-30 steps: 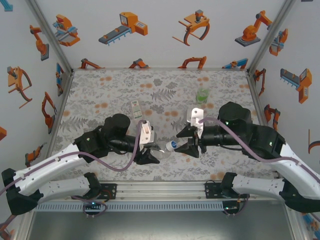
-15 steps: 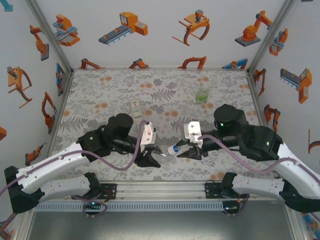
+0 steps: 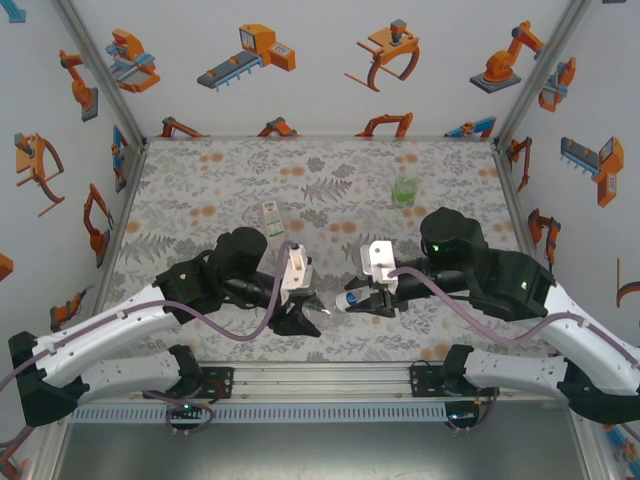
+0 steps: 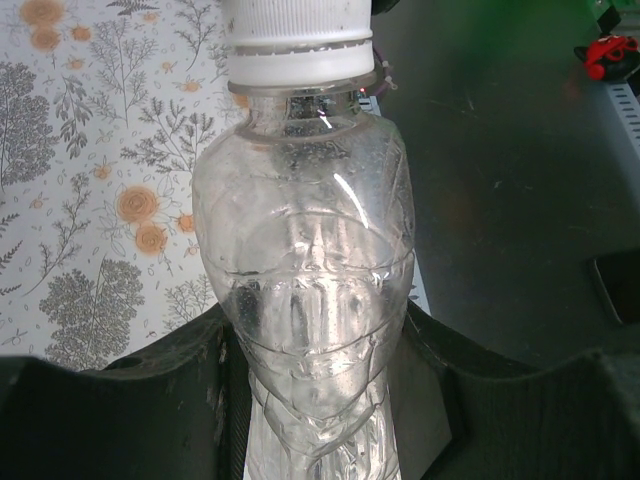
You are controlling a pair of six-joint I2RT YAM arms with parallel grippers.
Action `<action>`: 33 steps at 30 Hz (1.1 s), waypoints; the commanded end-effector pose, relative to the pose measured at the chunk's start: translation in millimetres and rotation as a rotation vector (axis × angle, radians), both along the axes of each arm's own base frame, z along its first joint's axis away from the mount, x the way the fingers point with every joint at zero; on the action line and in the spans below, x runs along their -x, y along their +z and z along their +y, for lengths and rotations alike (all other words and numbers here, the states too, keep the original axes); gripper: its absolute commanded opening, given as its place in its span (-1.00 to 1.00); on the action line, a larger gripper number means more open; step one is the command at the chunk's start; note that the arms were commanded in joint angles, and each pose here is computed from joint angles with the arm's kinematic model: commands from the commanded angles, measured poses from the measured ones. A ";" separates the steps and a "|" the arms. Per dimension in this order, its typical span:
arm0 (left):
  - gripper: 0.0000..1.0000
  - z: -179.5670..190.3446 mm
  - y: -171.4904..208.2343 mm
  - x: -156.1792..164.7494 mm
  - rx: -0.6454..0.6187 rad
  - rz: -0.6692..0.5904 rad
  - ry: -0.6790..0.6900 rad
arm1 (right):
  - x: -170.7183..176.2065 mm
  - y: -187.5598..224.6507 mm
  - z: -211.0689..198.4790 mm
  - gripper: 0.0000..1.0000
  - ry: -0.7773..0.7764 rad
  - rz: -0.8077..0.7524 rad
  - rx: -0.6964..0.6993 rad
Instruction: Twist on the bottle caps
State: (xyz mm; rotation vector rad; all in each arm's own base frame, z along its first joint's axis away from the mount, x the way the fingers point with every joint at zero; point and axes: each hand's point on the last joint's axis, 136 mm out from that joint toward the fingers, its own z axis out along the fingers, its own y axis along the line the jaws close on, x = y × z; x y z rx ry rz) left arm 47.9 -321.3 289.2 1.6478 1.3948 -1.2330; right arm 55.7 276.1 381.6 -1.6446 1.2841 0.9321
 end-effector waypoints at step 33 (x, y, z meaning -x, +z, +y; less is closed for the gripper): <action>-1.00 6.3 11.5 -40.1 0.093 -0.164 0.252 | -78.0 -69.5 -4.8 -1.00 -1.076 1.532 -0.184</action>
